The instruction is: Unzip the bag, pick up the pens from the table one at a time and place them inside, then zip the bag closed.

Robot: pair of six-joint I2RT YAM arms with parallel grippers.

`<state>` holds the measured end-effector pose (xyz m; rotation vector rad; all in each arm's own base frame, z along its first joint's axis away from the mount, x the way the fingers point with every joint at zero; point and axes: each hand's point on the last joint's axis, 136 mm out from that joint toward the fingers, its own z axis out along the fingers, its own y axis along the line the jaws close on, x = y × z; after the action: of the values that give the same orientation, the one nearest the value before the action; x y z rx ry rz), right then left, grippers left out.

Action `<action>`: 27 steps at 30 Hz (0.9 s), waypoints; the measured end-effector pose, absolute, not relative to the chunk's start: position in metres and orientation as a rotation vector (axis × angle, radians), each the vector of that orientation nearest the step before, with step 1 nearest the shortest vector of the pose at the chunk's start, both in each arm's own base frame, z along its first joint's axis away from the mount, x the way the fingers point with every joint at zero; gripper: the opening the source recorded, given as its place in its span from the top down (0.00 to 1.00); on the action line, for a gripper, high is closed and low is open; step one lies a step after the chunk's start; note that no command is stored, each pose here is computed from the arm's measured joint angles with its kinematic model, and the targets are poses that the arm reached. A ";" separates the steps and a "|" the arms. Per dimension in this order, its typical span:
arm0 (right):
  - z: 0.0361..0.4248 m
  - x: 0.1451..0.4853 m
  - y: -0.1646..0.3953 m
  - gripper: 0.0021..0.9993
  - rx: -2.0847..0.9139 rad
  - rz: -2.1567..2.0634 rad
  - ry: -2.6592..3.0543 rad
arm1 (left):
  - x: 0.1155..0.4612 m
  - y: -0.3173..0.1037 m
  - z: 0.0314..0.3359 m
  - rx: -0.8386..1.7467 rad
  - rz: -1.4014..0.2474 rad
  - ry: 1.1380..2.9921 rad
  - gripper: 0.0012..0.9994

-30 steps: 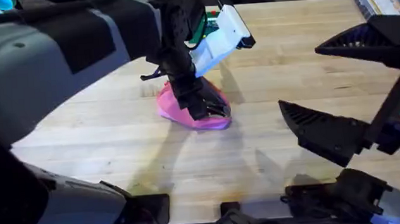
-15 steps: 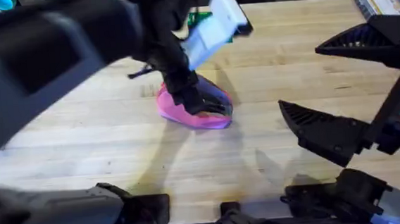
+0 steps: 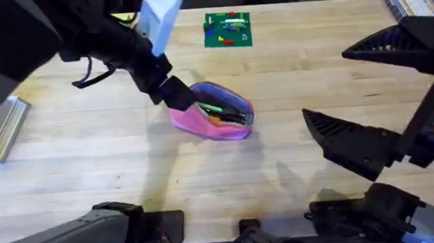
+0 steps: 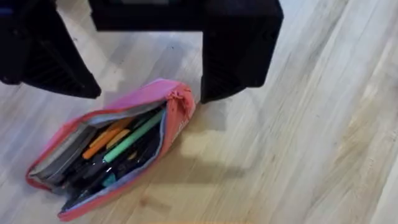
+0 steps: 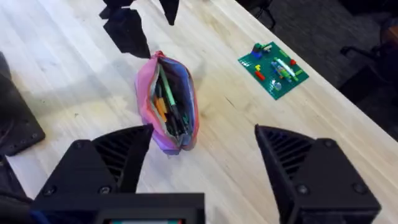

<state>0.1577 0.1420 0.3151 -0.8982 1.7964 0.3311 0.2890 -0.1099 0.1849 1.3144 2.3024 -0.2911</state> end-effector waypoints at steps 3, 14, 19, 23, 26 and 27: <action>0.315 0.158 0.142 0.00 -0.898 0.331 1.796 | 0.292 -0.105 0.186 1.291 -0.298 2.300 0.01; 0.315 0.158 0.142 0.00 -0.898 0.331 1.796 | 0.296 -0.104 0.187 1.295 -0.282 2.283 0.01; 0.315 0.158 0.142 0.00 -0.899 0.330 1.798 | 0.288 -0.091 0.183 1.339 -0.285 2.297 0.01; 0.304 0.154 0.138 0.00 -0.922 0.318 1.841 | 0.287 -0.074 0.184 1.356 -0.290 2.274 0.01; 0.299 0.152 0.137 0.00 -0.932 0.313 1.860 | 0.286 -0.060 0.185 1.374 -0.303 2.235 0.01; 0.299 0.152 0.137 0.00 -0.932 0.313 1.859 | 0.285 -0.056 0.186 1.385 -0.311 2.221 0.01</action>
<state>0.1521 0.1366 0.2992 -0.9319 1.8593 0.3129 0.2845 -0.0563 0.1856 1.3845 2.2214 -0.3113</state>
